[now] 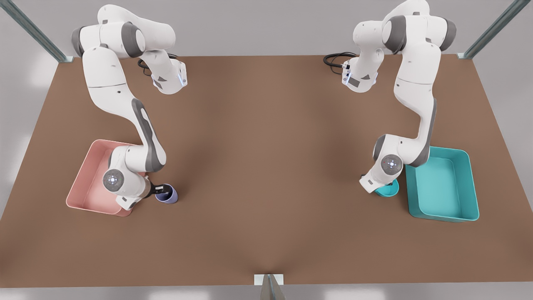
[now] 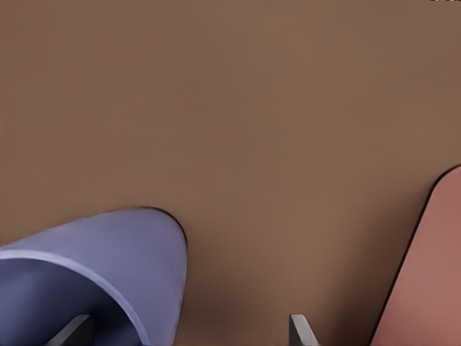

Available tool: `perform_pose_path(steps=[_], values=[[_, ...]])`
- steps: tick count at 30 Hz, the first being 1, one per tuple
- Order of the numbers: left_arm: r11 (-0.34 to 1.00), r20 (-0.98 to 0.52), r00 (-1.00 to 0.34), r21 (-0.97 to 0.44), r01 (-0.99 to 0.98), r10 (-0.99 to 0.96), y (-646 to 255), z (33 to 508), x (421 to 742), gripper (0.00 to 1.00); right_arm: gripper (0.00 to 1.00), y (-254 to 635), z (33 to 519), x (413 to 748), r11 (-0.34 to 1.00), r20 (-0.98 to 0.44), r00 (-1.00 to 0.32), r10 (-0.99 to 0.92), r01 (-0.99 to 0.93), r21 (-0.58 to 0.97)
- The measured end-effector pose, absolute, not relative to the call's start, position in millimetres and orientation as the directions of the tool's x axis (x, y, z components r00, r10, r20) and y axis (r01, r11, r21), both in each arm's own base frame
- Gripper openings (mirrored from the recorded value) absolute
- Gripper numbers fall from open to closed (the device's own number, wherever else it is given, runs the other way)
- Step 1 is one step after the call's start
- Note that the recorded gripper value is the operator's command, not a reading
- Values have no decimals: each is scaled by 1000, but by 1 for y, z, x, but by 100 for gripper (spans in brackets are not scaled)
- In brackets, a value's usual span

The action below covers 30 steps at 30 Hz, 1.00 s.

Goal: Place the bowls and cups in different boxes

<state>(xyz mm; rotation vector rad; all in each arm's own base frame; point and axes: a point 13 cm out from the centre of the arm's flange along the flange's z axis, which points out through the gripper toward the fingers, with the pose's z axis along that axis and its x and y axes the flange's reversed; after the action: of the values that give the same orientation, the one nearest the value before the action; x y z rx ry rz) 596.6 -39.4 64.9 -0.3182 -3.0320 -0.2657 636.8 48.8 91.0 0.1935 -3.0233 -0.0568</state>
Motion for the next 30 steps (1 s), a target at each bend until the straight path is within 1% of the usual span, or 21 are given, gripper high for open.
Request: perform_pose_path(steps=[1, 2, 3, 4, 5, 7, 8, 10, 12, 14, 16, 18, 20, 22, 23, 24, 25, 26, 27, 28, 30], values=[[968, 80, -979, 158, 196, 185, -46, 81, 603, 21, 93, 50, 89, 637, 991, 109, -985, -132, -128, 45], [971, 61, -983, 155, 180, 173, -51, 100, 613, 21, 72, 51, 85, 636, 990, 112, -984, -135, -131, 46], [974, 35, -987, 157, 162, 158, -53, 125, 628, 21, 58, 53, 82, 635, 990, 114, -984, -138, -133, 48], [977, 6, -990, 161, 140, 141, -53, 157, 646, 21, 48, 54, 80, 635, 990, 115, -983, -140, -135, 50], [980, -25, -993, 166, 110, 116, -48, 195, 665, 21, 41, 55, 80, 636, 989, 114, -983, -143, -137, 52], [984, -45, -999, 177, 18, 26, -2, 254, 686, 21, 23, 58, 82, 638, 988, 108, -983, -148, -142, 62], [982, -30, -999, 182, -42, -37, 38, 267, 684, 21, 21, 59, 84, 639, 987, 105, -983, -152, -145, 66], [970, 30, -986, 190, -153, -161, 119, 262, 667, 21, 21, 59, 86, 640, 986, 101, -982, -158, -152, 64], [956, 94, -966, 197, -219, -241, 172, 240, 647, 21, 21, 60, 90, 643, 985, 94, -982, -163, -158, 63], [945, 161, -944, 204, -254, -289, 207, 200, 625, 21, 21, 64, 124, 662, 984, 41, -985, -168, -165, 65], [943, 220, -926, 206, -262, -306, 221, 162, 603, 21, 21, 64, 177, 691, 983, -34, -985, -171, -173, 60], [944, 257, -916, 204, -260, -308, 226, 131, 590, 21, 21, 45, 223, 707, 986, -89, -984, -156, -161, 53], [947, 279, -911, 199, -253, -302, 226, 102, 583, 21, 21, 5, 242, 708, 991, -94, -988, -121, -126, 45], [947, 282, -910, 193, -256, -304, 232, 82, 580, 21, 21, -43, 245, 701, 996, -74, -994, -78, -81, 41], [947, 276, -912, 191, -256, -303, 234, 77, 581, 40, 21, -66, 247, 699, 998, -67, -996, -59, -62, 34], [948, 268, -915, 188, -256, -300, 235, 76, 583, 75, 21, -93, 249, 697, 999, -63, -997, -38, -39, 26], [949, 259, -919, 184, -255, -298, 235, 76, 585, 94, 21, -119, 247, 693, 1000, -55, -998, -16, -17, 22], [950, 251, -922, 180, -255, -295, 235, 77, 588, 100, 21, -137, 241, 688, 1000, -40, -999, -5, -6, 20], [951, 235, -927, 173, -256, -292, 235, 86, 593, 100, 21, -147, 235, 684, 1000, -26, -1000, -3, -3, 20], [953, 202, -937, 164, -253, -284, 229, 118, 604, 100, 21, -153, 227, 680, 1000, -9, -1000, -4, -4, 20], [968, 112, -970, 153, -199, -217, 180, 234, 628, 100, 21, -164, 201, 672, 1000, 32, -999, -8, -7, 27]])
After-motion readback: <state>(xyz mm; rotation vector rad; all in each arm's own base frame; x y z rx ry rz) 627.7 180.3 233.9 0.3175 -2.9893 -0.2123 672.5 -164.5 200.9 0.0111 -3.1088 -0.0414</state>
